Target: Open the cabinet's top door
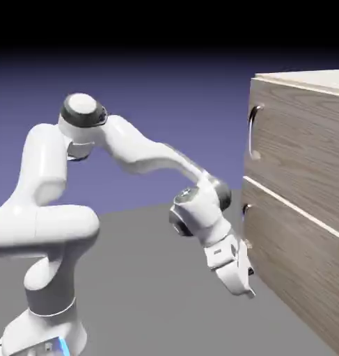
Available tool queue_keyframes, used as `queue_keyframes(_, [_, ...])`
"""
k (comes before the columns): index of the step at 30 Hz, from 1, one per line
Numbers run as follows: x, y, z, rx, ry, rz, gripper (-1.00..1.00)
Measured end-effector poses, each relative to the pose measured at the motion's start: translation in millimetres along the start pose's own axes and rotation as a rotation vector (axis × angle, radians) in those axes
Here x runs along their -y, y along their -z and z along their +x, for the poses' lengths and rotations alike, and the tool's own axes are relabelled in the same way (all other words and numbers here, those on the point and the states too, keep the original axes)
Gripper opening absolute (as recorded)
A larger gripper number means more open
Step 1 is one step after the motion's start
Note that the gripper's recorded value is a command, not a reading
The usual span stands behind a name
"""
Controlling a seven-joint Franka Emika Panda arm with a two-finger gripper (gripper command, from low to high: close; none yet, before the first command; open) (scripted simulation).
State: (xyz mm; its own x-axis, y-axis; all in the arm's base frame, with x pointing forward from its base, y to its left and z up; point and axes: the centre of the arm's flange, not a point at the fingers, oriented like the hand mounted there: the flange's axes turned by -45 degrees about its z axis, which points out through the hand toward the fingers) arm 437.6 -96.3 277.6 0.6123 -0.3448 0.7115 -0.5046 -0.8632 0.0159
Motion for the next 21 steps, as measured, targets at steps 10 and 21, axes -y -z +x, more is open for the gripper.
queue_keyframes(10, [117.7,130.5,74.5,-0.569,0.127,0.31,0.0])
queue_keyframes(21, [189.6,166.1,112.4,-0.767,0.175,0.469,-1.0])
